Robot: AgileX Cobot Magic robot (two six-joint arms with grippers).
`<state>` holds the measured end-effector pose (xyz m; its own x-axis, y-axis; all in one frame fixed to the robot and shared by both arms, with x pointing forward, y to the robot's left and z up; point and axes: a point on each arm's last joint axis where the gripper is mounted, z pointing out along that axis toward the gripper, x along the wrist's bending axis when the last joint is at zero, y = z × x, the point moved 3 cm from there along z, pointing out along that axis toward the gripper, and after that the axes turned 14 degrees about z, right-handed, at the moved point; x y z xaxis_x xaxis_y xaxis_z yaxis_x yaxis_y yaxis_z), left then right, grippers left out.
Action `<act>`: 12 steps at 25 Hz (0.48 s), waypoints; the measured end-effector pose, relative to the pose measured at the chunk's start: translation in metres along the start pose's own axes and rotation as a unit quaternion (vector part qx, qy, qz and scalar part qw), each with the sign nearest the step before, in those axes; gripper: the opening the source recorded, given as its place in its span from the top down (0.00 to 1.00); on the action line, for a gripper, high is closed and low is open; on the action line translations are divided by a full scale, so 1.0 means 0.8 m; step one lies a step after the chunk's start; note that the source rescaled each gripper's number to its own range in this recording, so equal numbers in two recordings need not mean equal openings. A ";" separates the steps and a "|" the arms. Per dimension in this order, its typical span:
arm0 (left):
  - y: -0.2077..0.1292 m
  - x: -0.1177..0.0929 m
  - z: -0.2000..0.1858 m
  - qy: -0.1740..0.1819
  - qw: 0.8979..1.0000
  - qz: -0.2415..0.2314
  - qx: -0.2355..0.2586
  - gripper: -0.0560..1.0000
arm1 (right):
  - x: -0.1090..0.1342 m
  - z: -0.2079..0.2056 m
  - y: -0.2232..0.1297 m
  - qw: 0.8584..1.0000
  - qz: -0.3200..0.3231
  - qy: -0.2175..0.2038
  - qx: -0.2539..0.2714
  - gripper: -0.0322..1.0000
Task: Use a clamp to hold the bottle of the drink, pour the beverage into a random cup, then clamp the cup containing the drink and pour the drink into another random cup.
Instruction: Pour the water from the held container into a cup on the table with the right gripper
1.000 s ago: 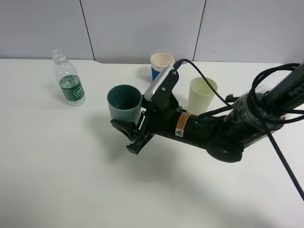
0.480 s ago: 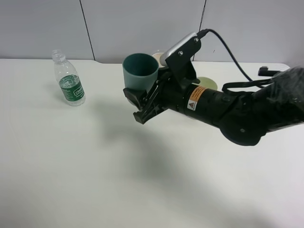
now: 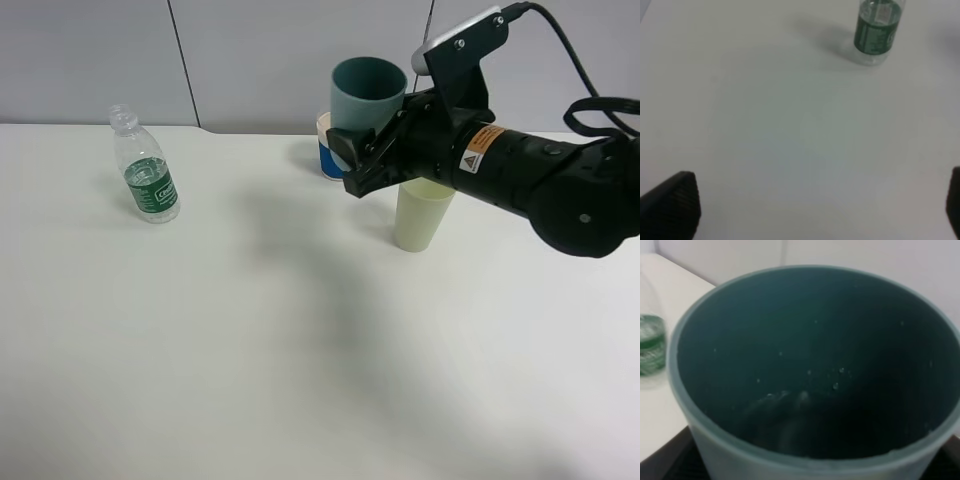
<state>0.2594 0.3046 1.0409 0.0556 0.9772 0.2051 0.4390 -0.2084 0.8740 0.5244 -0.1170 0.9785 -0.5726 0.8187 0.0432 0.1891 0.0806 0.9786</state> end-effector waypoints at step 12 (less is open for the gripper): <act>0.000 0.000 0.000 0.000 1.000 0.000 0.000 0.00 | -0.064 -0.011 -0.007 0.998 0.003 -0.057 0.032 0.96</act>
<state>0.2594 0.3046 1.0409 0.0556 0.9772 0.2051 0.4390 -0.2084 0.8740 0.5457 -0.1645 0.9727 -0.4768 0.8787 0.0226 0.2459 0.1086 0.9632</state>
